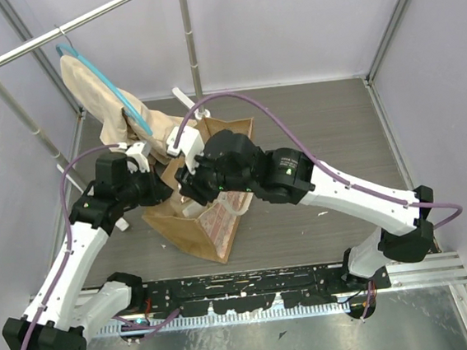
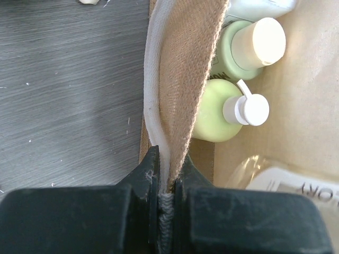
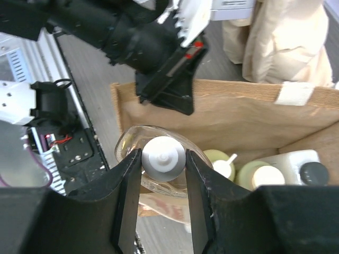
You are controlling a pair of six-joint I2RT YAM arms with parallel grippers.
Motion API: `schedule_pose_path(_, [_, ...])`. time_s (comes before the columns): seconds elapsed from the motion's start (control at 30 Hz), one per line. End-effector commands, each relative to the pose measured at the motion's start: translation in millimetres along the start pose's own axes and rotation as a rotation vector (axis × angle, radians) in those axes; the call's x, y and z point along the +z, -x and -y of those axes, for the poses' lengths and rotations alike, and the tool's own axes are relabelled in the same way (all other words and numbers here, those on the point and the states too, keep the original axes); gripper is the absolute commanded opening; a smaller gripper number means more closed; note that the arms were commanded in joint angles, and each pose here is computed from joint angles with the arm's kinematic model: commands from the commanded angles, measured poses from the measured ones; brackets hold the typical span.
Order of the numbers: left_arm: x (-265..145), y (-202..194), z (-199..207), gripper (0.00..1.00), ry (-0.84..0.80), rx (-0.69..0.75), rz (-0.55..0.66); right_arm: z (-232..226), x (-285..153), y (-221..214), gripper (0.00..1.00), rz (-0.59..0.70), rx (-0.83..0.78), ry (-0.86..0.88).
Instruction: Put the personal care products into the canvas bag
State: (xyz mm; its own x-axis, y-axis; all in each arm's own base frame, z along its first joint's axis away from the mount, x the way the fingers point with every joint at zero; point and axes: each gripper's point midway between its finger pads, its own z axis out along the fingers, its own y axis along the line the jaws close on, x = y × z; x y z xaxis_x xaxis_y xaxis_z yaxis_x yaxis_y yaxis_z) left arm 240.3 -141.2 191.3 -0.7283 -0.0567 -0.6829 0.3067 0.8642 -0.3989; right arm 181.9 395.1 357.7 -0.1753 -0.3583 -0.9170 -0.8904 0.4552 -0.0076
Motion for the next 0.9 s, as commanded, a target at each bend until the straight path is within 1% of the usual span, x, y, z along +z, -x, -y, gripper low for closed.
schedule_pose_path(0.0, [-3.0,-1.6,4.9,0.0,-0.029,0.007,0.016,-9.9,-34.5,82.4,0.01,0.285,0.061,-0.026])
schedule_pose_path(0.23, [-7.3,-1.6,5.9,0.0,-0.027,0.011,0.018,-9.9,-35.0,79.4,0.0,0.266,0.065,-0.055])
schedule_pose_path(0.37, [-10.2,1.5,8.4,0.0,-0.031,0.005,0.027,0.9,-23.1,57.8,0.01,0.215,0.059,-0.122])
schedule_pose_path(0.47, [-17.2,5.5,13.3,0.0,-0.04,0.007,0.025,2.2,-13.2,40.5,0.01,0.181,0.056,-0.135])
schedule_pose_path(0.63, [-34.1,17.3,22.2,0.0,-0.048,0.027,0.06,-0.9,2.2,16.0,0.01,0.134,0.076,-0.124])
schedule_pose_path(0.87, [-40.7,22.2,25.8,0.0,-0.047,0.035,0.066,-5.4,15.8,-9.2,0.01,0.096,0.113,-0.106])
